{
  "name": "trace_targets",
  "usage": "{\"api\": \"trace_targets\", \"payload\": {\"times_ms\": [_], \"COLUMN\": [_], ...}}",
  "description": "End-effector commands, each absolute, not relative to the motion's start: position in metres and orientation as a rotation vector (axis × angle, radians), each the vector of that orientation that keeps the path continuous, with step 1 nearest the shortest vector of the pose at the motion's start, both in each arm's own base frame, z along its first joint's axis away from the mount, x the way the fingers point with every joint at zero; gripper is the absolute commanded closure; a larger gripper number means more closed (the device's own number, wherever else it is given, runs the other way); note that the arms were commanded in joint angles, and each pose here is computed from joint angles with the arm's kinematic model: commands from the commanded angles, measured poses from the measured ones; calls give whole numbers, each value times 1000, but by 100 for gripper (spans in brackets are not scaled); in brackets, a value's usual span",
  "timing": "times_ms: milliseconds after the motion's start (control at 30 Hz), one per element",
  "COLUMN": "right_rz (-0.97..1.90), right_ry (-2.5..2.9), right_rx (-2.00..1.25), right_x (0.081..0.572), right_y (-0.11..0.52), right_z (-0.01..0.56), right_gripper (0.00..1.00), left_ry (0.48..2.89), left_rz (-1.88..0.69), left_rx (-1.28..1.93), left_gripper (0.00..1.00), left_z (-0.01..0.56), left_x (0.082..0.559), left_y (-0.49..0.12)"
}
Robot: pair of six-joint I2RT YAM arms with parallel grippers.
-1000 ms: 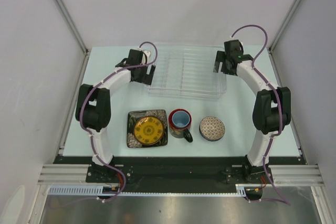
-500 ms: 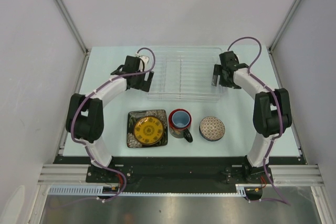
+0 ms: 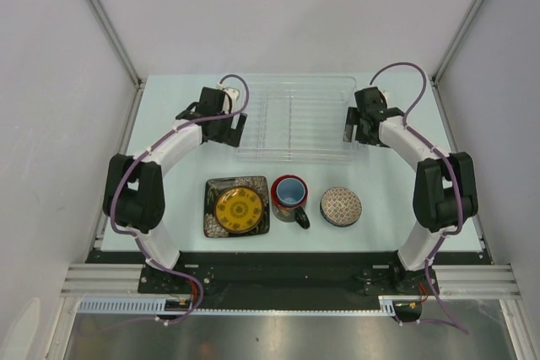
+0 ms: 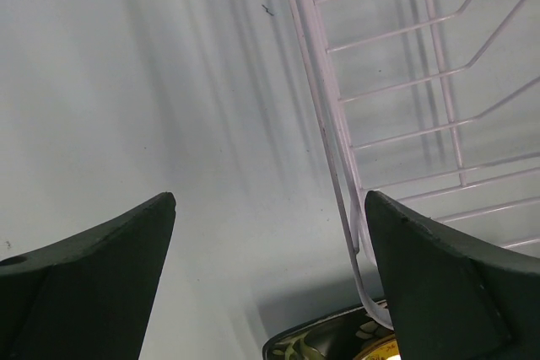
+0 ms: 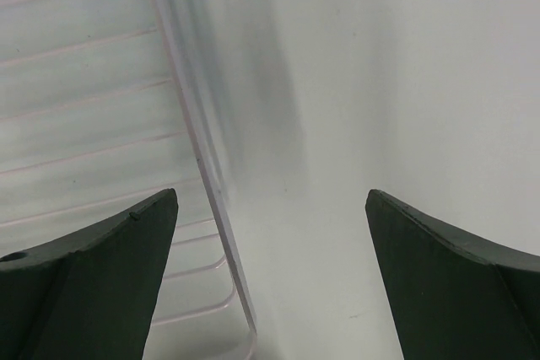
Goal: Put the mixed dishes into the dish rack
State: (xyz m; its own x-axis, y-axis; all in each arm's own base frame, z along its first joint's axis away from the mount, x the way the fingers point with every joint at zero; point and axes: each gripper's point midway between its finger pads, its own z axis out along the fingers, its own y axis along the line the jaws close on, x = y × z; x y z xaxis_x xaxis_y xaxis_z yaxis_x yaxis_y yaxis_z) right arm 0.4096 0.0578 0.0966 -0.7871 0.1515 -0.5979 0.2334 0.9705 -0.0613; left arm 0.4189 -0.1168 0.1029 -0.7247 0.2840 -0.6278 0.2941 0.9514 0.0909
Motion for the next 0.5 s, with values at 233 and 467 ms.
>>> {"api": "trace_targets", "payload": {"times_ms": [233,467], "right_rz": [-143,164], "right_ry": [2218,2406], "right_rx": [301,302], "right_x": [366,263], "right_y": [76,103], "right_z": [211,177], "right_gripper": [0,7], "left_ry": [2171,2237], "left_rz": [-70,-245], "left_rx": [291,357], "left_gripper": [0,0], "left_z": [254,264], "left_x": [421,363], "left_y": [-109,-92]}}
